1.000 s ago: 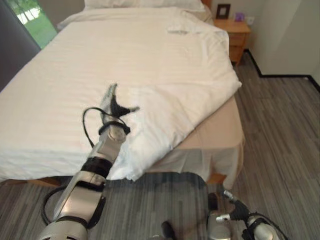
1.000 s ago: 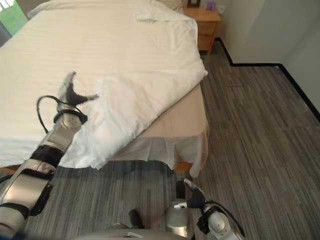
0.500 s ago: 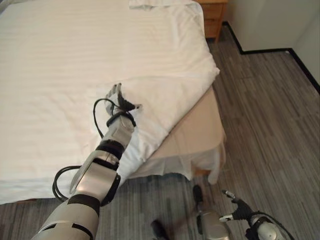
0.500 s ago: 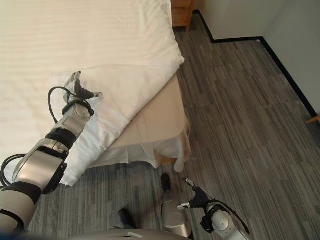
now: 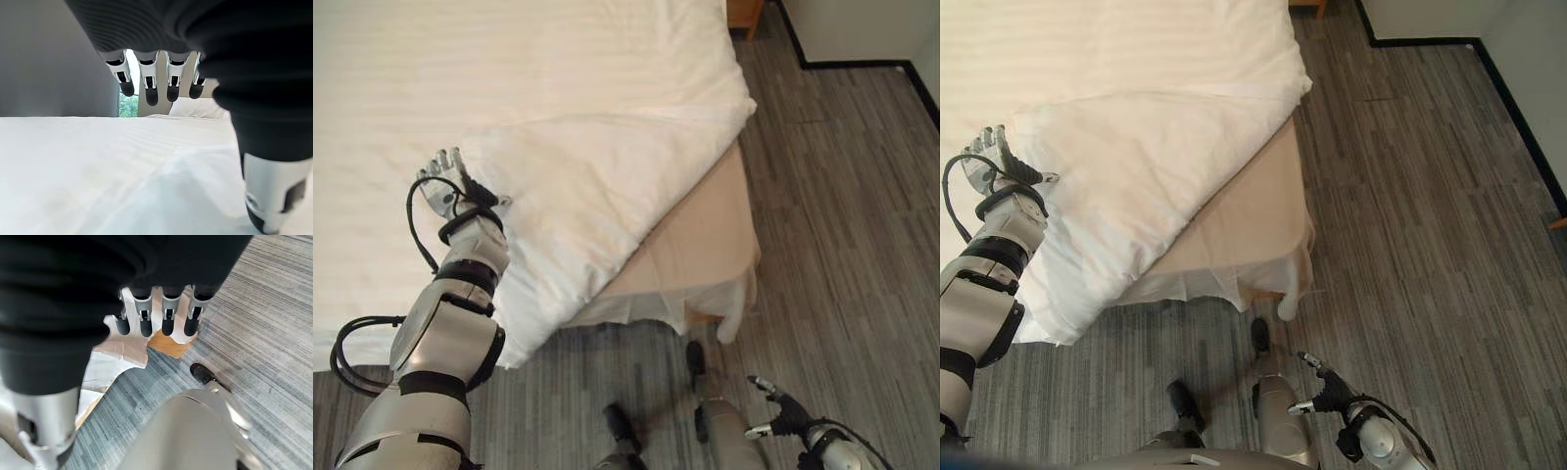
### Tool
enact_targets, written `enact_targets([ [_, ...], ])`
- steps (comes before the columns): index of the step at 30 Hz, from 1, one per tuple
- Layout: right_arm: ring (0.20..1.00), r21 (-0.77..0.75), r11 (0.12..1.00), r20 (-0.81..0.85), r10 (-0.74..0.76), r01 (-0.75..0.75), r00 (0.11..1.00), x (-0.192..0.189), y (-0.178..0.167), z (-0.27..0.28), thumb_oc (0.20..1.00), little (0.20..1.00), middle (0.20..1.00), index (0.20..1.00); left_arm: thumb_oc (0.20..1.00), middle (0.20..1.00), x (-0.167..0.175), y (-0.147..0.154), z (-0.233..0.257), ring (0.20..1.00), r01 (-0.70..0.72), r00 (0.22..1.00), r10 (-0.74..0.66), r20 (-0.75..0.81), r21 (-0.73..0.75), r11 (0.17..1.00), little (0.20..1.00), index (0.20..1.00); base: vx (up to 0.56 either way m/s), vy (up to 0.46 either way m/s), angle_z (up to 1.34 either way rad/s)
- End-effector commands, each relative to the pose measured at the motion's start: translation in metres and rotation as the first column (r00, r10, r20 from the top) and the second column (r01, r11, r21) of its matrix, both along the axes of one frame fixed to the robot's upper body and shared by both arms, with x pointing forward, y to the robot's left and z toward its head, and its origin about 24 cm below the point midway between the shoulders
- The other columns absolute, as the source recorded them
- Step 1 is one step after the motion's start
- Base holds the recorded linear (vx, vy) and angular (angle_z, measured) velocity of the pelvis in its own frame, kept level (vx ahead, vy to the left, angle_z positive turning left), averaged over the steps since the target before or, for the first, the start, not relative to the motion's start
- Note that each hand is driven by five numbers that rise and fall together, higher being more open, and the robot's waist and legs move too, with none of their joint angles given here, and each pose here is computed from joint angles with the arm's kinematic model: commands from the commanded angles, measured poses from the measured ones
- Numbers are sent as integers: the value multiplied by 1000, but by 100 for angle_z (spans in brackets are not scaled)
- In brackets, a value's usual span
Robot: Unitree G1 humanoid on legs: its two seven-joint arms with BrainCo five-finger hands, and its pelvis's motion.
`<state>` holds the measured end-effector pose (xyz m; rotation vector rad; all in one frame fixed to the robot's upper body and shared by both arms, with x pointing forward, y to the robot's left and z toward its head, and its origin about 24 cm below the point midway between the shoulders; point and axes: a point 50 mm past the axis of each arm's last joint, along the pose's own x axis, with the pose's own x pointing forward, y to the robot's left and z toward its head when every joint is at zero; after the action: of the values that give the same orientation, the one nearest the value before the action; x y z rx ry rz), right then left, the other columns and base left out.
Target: Making the bed.
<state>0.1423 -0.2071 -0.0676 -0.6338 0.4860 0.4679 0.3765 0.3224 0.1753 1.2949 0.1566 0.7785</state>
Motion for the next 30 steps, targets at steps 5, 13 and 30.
enact_targets([
  [5,1000,15,997,71,74,-75,995,19,14,9,1000,1000,1000,1000,200,200,35,-93,12,200,349,927,-276,255,-310,884,200,200,-6,-17,5],
  [13,1000,-59,998,-28,33,-34,999,-5,6,-14,1000,1000,1000,1000,200,200,10,-252,0,200,815,579,-626,523,-398,422,200,200,22,8,2],
  [30,1000,-462,643,-351,-765,611,540,-106,-85,-83,1000,1000,1000,1000,1000,1000,-156,-381,-195,1000,139,214,-925,315,-947,-290,1000,1000,-7,18,-19],
])
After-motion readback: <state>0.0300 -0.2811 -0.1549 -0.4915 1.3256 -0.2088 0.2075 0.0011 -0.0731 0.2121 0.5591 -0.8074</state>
